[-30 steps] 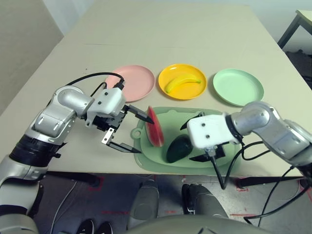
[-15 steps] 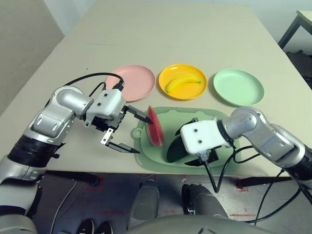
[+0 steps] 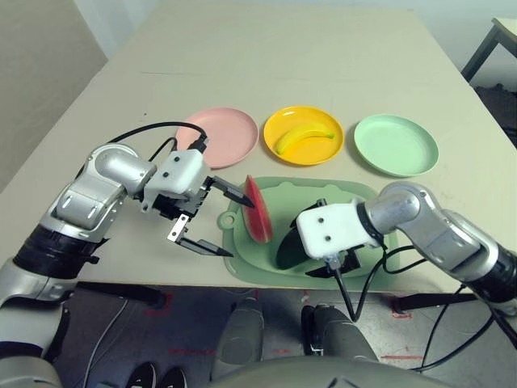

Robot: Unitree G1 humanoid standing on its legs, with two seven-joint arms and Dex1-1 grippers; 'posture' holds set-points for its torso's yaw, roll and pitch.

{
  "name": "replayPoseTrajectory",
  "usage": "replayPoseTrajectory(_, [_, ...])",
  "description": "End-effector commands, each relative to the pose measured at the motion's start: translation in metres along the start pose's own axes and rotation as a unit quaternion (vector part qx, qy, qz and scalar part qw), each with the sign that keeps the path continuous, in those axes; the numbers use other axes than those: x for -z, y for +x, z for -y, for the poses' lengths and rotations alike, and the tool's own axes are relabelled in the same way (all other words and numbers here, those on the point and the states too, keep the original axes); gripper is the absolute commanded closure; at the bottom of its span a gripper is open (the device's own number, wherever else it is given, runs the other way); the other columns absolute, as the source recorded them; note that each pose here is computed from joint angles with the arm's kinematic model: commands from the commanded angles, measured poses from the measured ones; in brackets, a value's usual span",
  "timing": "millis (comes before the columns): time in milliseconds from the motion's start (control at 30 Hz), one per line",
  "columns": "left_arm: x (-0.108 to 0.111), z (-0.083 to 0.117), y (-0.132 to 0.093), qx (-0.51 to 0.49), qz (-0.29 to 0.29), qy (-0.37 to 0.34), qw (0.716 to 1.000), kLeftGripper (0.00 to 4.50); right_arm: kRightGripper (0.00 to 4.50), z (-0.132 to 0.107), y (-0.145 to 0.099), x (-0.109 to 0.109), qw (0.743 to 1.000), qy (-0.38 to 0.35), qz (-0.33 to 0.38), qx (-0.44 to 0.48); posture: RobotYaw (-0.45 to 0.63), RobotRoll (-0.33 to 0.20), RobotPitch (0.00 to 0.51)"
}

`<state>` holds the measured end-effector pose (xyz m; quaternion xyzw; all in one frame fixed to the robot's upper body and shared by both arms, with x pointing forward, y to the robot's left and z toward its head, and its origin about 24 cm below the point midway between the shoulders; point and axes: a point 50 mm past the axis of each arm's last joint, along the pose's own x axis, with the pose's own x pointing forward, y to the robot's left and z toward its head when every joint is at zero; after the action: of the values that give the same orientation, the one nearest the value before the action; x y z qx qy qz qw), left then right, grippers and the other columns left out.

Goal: Place the fruits into color-matched plates.

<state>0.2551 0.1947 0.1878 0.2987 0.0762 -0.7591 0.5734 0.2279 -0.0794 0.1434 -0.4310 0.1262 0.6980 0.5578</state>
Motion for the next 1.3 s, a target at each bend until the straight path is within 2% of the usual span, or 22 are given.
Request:
replayPoseTrajectory(33, [-0.002, 0.002, 0.001, 0.006, -0.007, 0.004, 1.0, 0.0, 0.04, -0.002, 0.006, 0.002, 1.0, 0.0, 0.0, -0.013, 0.23, 0.0, 0.151])
replayPoseTrajectory(1300, [-0.001, 0.001, 0.0, 0.001, -0.013, 0.005, 1.0, 0.0, 0.04, 0.005, 0.009, 0.013, 1.0, 0.01, -0.025, -0.003, 0.22, 0.0, 0.143])
